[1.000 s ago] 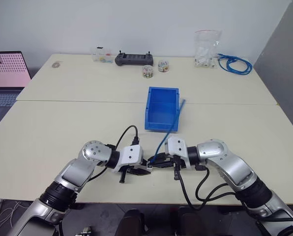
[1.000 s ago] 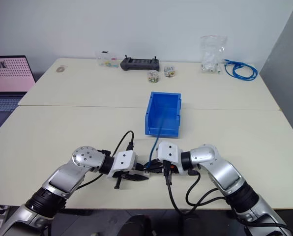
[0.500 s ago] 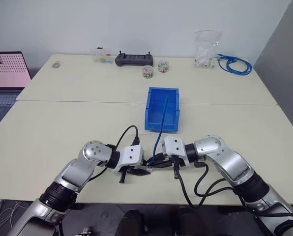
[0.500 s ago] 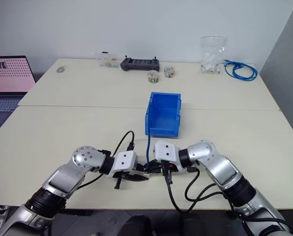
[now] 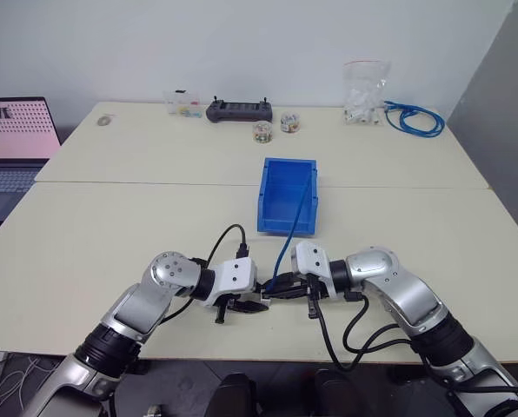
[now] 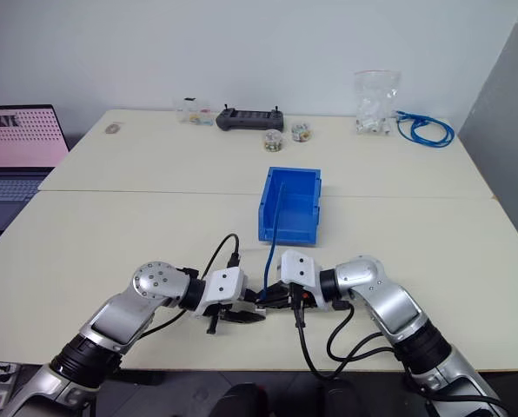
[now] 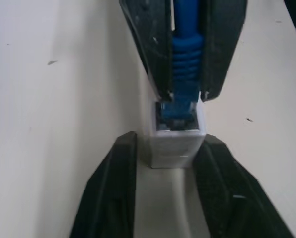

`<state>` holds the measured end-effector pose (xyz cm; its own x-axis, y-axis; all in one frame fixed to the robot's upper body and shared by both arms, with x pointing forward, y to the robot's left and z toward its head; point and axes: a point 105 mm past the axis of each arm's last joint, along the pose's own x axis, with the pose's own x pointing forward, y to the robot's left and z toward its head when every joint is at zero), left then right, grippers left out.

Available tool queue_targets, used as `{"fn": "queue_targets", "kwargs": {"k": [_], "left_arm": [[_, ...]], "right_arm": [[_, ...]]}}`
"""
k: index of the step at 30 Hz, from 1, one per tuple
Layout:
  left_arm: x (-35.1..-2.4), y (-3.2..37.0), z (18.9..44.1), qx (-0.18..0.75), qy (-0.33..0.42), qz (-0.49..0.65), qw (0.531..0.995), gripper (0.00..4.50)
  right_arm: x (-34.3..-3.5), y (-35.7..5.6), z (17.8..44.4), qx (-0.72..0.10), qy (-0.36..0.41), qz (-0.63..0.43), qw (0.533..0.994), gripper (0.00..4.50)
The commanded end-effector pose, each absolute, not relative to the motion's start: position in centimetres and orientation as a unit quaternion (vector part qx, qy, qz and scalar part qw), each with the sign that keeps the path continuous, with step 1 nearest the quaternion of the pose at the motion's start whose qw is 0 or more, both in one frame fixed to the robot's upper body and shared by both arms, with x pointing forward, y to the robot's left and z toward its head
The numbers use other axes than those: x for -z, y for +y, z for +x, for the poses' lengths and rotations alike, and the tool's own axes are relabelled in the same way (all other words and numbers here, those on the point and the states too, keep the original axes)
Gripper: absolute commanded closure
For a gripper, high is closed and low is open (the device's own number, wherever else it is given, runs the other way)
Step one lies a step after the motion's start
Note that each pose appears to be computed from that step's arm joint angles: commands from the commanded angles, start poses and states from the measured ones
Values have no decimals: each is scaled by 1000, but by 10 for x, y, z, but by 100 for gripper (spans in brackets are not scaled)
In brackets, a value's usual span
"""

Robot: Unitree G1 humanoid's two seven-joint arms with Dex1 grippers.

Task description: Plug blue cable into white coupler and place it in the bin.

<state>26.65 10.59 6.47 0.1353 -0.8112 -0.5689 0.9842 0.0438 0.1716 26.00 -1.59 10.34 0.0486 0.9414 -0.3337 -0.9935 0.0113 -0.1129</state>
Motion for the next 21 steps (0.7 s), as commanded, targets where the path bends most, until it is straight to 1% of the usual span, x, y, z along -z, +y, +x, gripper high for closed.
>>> {"fn": "queue_targets", "kwargs": {"k": [1, 4, 8, 9, 11, 13, 15, 17, 20, 21], "left_arm": [[-88, 117, 269, 599, 131, 225, 758, 176], [-111, 129, 270, 558, 112, 188, 801, 117], [-141, 137, 273, 508, 80, 174, 840, 30], [-157, 139, 282, 472, 54, 184, 861, 9], [-176, 143, 293, 424, 29, 187, 886, 0], [-185, 140, 296, 419, 25, 200, 885, 0], [-191, 141, 304, 400, 18, 211, 892, 0], [-195, 142, 313, 385, 11, 215, 898, 0], [-198, 142, 322, 379, 5, 226, 898, 0], [-197, 142, 324, 378, 4, 227, 897, 0]], "right_arm": [[-131, -22, 264, -656, 50, -128, 742, 445], [-147, -33, 267, -632, 35, -107, 766, 445], [-168, -48, 271, -600, 18, -69, 797, 445], [-185, -54, 281, -580, -3, -40, 814, 445], [-207, -62, 295, -551, -31, -2, 834, 445], [-226, -66, 316, -527, -51, 27, 848, 445], [-239, -65, 339, -510, -57, 43, 857, 445], [-244, -64, 369, -479, -48, 44, 876, 445], [-240, -59, 407, -445, -3, 11, 895, 445], [-237, -58, 416, -440, 13, 0, 898, 375]]}}
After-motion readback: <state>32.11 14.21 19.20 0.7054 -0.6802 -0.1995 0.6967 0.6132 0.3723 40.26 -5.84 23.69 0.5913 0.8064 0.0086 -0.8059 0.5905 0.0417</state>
